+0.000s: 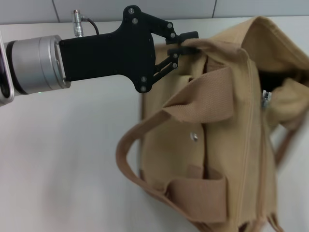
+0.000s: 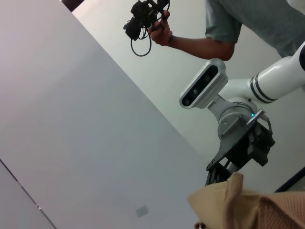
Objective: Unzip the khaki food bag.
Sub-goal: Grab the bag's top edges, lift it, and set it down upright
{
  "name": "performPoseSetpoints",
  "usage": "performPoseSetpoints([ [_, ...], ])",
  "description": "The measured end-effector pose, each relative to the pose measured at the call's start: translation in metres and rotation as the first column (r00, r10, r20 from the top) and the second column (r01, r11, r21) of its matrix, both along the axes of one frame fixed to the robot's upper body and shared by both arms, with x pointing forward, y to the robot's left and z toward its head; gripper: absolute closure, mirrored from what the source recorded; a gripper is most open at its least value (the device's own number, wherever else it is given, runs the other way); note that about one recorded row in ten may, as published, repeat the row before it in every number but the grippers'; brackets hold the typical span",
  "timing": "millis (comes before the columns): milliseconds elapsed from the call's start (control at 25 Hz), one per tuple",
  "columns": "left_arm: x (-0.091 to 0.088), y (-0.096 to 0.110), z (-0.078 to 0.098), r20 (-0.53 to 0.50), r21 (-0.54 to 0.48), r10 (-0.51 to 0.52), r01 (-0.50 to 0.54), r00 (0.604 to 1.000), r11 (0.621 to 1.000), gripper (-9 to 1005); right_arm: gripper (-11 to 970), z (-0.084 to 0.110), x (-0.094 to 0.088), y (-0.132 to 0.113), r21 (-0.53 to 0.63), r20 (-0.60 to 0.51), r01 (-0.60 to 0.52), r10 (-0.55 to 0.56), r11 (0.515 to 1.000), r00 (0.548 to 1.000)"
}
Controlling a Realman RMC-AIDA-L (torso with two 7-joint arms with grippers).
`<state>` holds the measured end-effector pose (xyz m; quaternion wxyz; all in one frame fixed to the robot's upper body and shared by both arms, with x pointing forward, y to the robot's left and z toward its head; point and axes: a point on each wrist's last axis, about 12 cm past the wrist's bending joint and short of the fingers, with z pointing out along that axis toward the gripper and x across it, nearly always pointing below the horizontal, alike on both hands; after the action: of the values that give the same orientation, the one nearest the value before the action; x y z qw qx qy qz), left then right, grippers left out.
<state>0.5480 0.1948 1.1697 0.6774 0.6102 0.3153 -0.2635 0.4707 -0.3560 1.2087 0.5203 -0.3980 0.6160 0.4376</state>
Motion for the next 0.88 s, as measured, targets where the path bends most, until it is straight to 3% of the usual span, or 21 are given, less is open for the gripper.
performPoseSetpoints([
  [240,0.002,-0.001,-0.001,0.010,0.003,0.017,-0.017,1.000,1.000,914,265,0.006,0.011,0.003,-0.003,-0.009,0.070,-0.070,0.998,0.997],
  [440,0.001,0.000,-0.002,0.023,0.004,0.020,-0.020,1.000,1.000,913,265,0.006,0.025,0.017,-0.080,-0.009,0.144,-0.146,0.986,0.989],
  [880,0.000,-0.001,-0.003,0.031,0.009,0.015,-0.016,0.999,1.000,912,266,0.008,0.069,0.070,-0.255,-0.133,0.050,-0.087,0.966,0.987],
])
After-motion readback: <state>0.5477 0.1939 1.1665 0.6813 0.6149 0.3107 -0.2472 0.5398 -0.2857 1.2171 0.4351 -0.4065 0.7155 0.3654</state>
